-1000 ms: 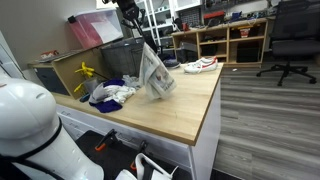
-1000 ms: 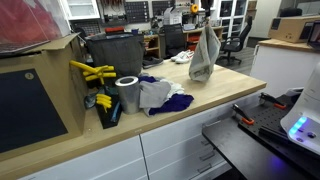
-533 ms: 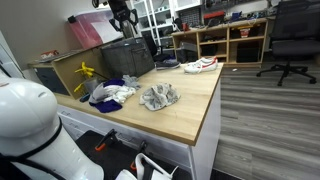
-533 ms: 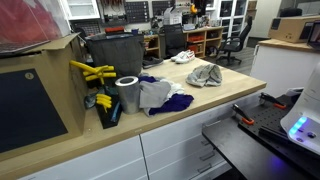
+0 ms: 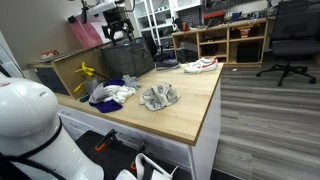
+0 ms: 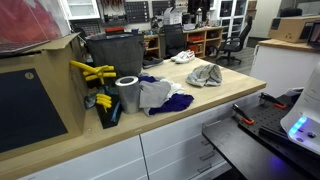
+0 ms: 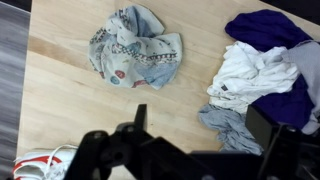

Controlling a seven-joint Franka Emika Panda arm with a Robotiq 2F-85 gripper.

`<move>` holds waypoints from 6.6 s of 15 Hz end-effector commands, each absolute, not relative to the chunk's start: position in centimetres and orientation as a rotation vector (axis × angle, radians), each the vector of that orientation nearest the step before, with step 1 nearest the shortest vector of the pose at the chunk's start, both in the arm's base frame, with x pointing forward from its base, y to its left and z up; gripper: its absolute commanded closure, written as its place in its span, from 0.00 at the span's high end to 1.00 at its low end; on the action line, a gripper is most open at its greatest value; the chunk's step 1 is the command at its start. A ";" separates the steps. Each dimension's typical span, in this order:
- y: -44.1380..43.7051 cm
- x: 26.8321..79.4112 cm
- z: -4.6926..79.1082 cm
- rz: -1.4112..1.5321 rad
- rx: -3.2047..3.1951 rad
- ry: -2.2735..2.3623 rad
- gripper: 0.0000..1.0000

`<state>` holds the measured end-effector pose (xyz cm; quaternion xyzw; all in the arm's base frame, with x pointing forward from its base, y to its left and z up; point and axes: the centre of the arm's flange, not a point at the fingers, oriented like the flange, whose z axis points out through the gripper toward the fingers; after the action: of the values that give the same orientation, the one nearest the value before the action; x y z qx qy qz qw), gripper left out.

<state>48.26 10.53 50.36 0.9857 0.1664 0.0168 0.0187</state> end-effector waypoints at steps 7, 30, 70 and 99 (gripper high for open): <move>11.2 47.0 46.0 0.067 3.121 0.438 1.00; 8.4 50.6 21.7 -0.401 2.964 0.158 1.00; 12.8 66.2 29.5 0.301 3.189 -0.661 0.01; -2.8 60.3 27.6 -0.178 3.130 -0.746 1.00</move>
<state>62.55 -0.80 28.87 0.9685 -0.2442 -0.0171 -0.0443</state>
